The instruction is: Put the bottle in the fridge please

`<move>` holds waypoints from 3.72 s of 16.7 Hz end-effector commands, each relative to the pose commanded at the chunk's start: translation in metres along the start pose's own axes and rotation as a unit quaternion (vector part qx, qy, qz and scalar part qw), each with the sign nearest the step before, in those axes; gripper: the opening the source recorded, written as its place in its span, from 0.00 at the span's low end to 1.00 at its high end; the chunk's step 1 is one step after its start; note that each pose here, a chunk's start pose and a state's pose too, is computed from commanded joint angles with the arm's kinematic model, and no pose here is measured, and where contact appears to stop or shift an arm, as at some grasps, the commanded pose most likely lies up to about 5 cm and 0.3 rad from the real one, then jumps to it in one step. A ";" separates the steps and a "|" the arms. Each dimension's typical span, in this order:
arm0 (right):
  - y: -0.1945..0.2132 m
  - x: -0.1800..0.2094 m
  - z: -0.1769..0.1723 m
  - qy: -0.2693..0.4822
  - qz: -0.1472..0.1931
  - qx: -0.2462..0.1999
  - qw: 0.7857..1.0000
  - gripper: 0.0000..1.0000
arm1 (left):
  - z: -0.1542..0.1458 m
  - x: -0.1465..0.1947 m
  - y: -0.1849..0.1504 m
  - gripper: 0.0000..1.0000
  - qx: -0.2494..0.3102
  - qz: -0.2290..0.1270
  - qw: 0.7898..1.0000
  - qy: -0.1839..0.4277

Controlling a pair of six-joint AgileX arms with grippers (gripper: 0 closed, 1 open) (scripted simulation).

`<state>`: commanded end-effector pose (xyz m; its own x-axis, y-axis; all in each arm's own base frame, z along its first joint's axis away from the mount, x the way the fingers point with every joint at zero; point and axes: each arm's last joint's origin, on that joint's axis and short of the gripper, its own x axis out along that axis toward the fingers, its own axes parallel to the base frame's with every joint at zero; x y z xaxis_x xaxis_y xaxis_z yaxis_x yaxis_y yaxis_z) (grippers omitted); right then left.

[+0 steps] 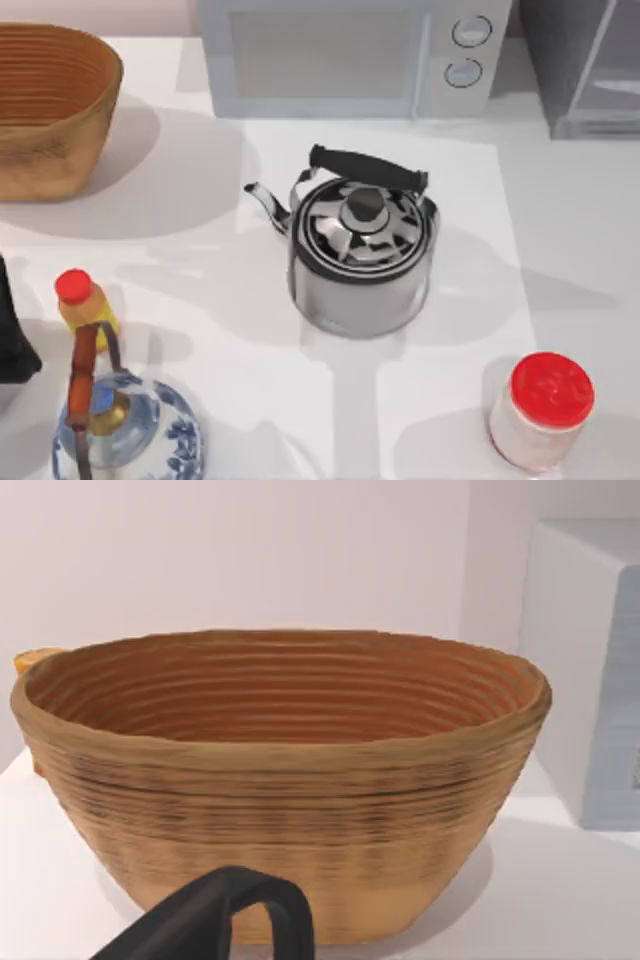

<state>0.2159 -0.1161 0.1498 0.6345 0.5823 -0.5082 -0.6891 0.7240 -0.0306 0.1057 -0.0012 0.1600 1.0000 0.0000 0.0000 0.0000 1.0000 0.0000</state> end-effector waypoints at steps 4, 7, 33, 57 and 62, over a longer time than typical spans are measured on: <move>0.041 -0.006 0.030 0.056 -0.087 -0.042 0.994 0.01 | 0.000 0.000 0.000 1.00 0.000 0.000 1.000 0.000; 0.083 -0.016 0.054 0.029 -0.192 -0.068 0.979 0.01 | 0.000 0.000 0.000 1.00 0.000 0.000 1.000 0.000; 0.127 -0.021 0.074 -0.243 -0.362 0.098 0.895 0.01 | 0.000 0.000 0.000 1.00 0.000 0.000 1.000 0.000; -0.121 0.137 0.053 -0.236 -0.354 0.113 0.898 0.01 | 0.000 0.000 0.000 1.00 0.000 0.000 1.000 0.000; -0.131 0.152 0.050 -0.221 -0.352 0.125 0.901 0.01 | 0.000 0.000 0.000 1.00 0.000 0.000 1.000 0.000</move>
<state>0.4199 -0.1043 0.1194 0.9990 -0.0040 -0.0441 0.0045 0.9999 0.0120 0.1057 -0.0012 0.1600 1.0000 0.0000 0.0000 0.0000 1.0000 0.0000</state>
